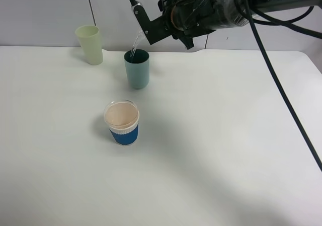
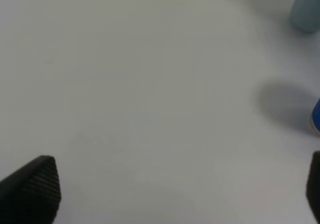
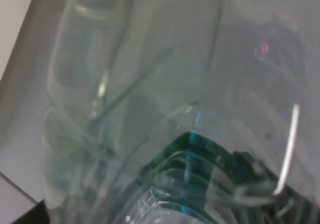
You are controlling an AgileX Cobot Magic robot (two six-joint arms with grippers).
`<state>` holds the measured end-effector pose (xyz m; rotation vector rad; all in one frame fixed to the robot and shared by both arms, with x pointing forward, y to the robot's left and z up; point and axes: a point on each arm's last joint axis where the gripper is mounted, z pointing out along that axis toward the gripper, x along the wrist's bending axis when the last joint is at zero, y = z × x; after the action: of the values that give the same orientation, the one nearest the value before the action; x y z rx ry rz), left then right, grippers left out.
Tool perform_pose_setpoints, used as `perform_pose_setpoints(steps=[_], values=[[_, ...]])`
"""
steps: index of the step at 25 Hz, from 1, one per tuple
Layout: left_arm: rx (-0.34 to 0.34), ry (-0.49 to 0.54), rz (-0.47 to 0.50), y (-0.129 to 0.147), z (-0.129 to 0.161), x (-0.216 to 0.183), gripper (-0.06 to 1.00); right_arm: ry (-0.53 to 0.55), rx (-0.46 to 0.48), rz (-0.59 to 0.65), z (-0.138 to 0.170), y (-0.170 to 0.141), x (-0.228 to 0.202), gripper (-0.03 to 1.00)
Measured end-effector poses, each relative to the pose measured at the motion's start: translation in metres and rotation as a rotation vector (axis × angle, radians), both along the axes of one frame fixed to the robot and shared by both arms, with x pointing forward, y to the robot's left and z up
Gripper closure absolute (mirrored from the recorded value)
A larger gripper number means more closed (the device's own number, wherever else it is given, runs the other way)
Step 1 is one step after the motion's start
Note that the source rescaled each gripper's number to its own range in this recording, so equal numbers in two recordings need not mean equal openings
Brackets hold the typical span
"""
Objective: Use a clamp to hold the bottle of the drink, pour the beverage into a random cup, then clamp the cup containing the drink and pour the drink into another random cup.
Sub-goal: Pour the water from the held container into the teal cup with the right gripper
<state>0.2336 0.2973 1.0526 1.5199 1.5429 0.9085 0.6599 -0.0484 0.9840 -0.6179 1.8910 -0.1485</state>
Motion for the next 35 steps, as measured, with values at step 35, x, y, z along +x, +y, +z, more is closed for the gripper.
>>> perform_pose_setpoints(steps=[35], values=[[0.0, 0.0, 0.0, 0.0, 0.0, 0.0, -0.06, -0.043, -0.074, -0.004, 0.0024, -0.003, 0.0016, 0.95]])
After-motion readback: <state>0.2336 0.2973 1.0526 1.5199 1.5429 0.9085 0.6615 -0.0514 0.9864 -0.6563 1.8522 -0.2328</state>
